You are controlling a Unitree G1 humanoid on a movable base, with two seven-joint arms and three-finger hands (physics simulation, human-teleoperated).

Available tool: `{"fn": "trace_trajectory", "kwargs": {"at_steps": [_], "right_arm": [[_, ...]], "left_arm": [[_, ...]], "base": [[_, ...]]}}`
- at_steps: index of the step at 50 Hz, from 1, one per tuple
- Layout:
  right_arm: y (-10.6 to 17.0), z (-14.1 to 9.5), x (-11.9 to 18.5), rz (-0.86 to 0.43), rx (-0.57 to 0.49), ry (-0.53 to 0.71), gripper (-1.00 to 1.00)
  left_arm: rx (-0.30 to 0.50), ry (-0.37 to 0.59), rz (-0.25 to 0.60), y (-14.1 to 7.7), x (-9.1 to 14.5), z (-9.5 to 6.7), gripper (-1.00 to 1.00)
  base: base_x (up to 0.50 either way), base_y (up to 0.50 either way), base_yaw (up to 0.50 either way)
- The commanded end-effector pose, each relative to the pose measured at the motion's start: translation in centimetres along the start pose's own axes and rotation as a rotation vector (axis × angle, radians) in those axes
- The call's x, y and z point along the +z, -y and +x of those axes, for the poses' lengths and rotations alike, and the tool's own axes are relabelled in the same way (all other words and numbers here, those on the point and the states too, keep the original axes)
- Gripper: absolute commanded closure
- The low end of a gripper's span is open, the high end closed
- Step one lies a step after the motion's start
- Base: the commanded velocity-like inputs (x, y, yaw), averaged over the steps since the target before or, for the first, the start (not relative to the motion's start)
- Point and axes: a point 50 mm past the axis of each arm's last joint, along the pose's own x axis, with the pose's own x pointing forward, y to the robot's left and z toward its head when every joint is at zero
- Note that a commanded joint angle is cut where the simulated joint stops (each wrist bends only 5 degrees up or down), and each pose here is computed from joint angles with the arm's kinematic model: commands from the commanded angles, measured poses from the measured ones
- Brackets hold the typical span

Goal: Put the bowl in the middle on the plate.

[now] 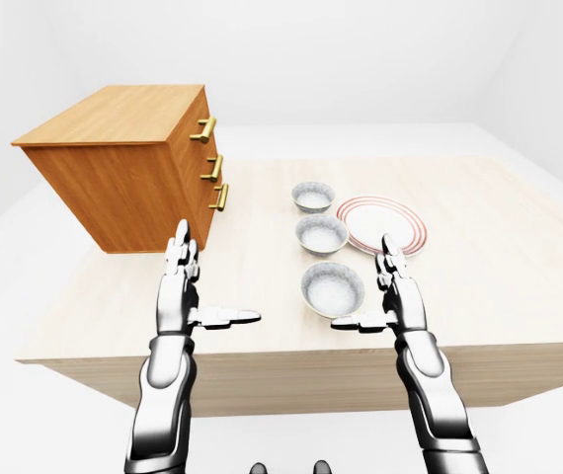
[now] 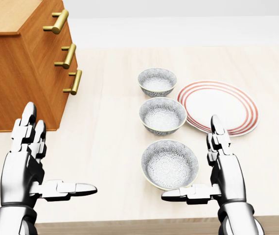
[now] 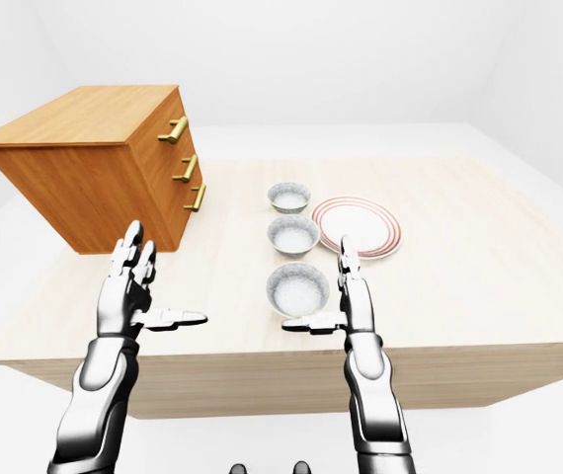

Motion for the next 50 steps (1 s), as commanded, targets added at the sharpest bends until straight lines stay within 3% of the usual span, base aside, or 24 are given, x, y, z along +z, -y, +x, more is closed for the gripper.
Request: {"fn": "trace_trajectory", "kwargs": {"at_steps": [1,22,50], "right_arm": [[0.2,0.3,0.1,-0.009,-0.002,0.004,-1.00],[0.2,-0.1,0.7,-0.019,0.001,0.031,-1.00],[0.3,0.1,0.3,-0.023,0.011,0.010,-1.00]], "left_arm": [[0.002,0.017,0.003,0.0,0.4,0.1,-1.00],[0.003,0.063,0.012,-0.1,1.5,-0.2,-1.00],[0.000,0.080,0.018,0.0,1.9,-0.3,-1.00]], "base": [[0.00,0.00,0.00],[0.09,0.00,0.00],[0.42,0.00,0.00]]}}
